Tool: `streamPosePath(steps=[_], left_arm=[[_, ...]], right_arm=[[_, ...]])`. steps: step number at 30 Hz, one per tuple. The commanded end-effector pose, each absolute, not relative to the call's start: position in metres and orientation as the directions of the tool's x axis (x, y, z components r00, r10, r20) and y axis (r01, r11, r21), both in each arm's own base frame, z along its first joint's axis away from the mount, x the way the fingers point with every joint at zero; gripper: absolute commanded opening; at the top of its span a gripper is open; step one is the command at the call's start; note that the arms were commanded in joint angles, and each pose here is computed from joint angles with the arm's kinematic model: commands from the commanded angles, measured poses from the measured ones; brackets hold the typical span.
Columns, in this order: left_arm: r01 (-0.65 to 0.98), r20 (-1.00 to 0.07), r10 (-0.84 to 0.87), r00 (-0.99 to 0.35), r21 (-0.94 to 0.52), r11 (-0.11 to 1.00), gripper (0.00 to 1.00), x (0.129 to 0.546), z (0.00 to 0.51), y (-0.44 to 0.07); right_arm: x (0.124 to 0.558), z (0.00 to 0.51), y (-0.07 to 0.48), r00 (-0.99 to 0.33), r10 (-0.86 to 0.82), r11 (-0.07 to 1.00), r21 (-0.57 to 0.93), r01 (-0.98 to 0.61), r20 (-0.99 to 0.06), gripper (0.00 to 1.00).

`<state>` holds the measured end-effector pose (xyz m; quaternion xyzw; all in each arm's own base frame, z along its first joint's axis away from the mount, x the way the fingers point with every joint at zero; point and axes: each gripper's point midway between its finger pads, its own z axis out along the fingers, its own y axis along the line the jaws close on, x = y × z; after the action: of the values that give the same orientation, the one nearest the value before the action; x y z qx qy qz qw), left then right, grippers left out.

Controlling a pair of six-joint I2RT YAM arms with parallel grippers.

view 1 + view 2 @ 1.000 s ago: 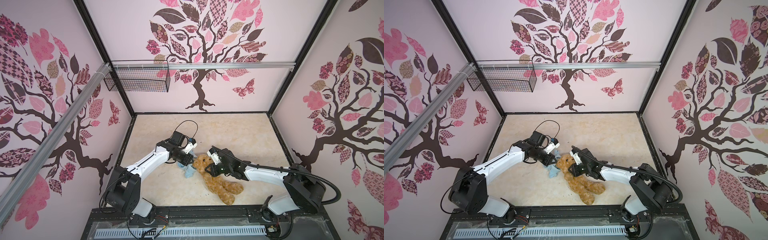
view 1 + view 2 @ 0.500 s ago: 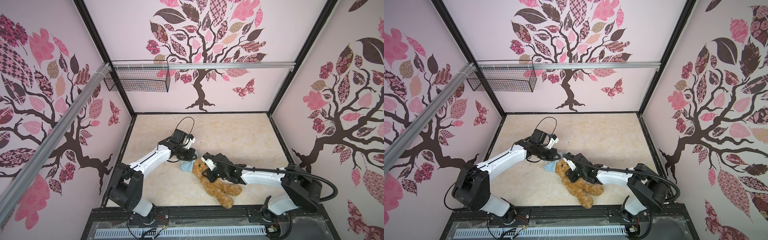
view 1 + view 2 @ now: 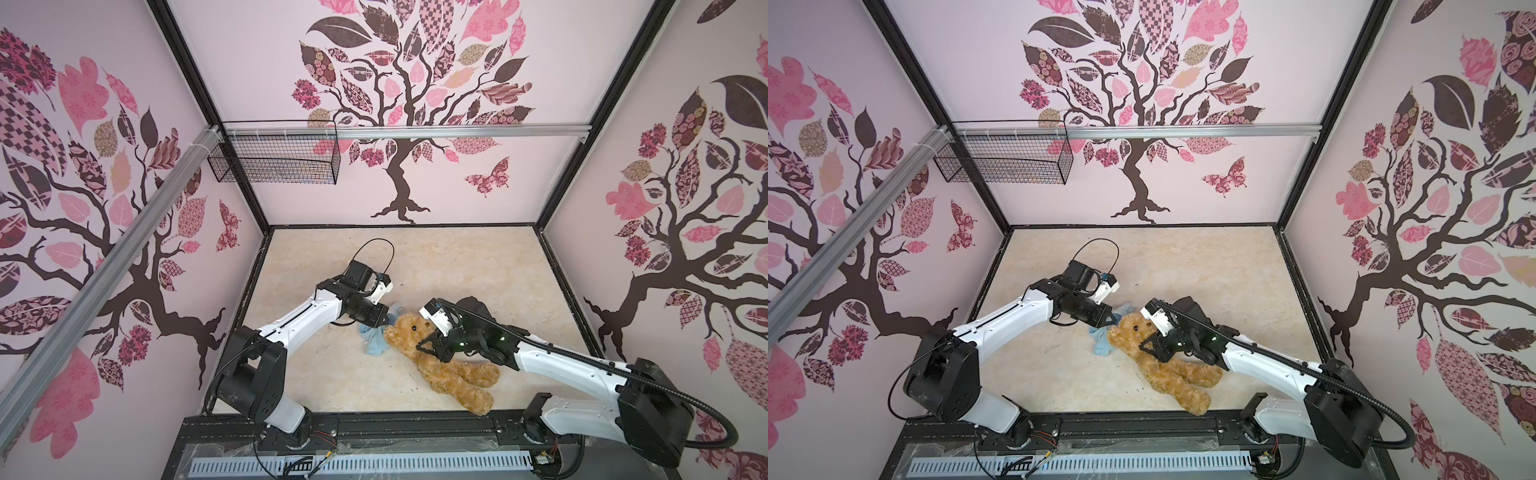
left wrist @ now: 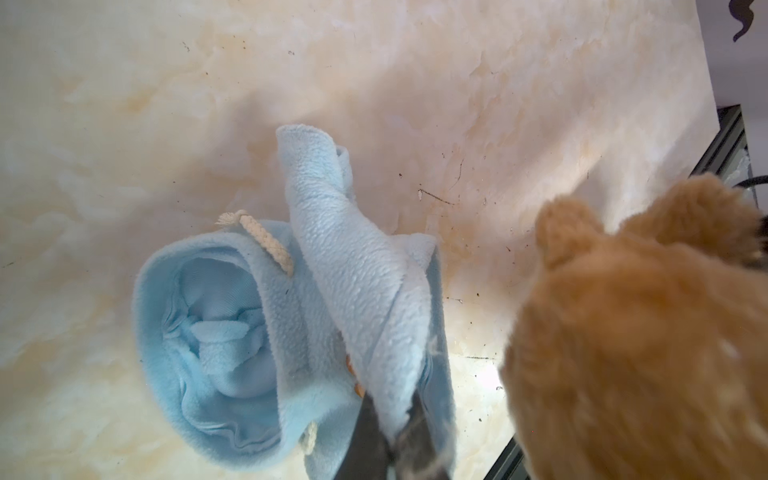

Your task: Dress the teddy bear

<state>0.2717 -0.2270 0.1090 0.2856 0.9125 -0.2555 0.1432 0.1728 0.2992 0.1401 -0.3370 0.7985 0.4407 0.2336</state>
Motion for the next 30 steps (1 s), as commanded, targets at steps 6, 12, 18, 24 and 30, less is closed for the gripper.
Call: streamPosePath(steps=[6,12,18,24,30], left_arm=[[0.710,-0.486,0.529,-0.695,-0.348,0.613,0.00,0.265,0.125,-0.231],[0.737,-0.503,0.549,-0.667,-0.338,0.586,0.00,0.259,0.126,-0.230],[0.752,-0.506,0.564,-0.653,-0.340,0.565,0.00,0.254,0.124,-0.230],[0.761,-0.517,0.567,-0.641,-0.331,0.559,0.00,0.253,0.124,-0.229],[0.758,-0.516,0.562,-0.646,-0.346,0.553,0.00,0.252,0.124,-0.232]], right_arm=[[0.131,0.162,0.318,-0.654,-0.411,0.084,0.687,-0.722,-0.636,0.00],[0.162,0.144,0.319,-0.688,-0.406,0.119,0.712,-0.692,-0.601,0.00],[0.194,0.133,0.323,-0.704,-0.366,0.185,0.693,-0.696,-0.609,0.00],[0.209,0.131,0.317,-0.724,-0.304,0.256,0.679,-0.688,-0.619,0.00],[0.219,0.111,0.312,-0.777,-0.272,0.359,0.689,-0.629,-0.568,0.00]])
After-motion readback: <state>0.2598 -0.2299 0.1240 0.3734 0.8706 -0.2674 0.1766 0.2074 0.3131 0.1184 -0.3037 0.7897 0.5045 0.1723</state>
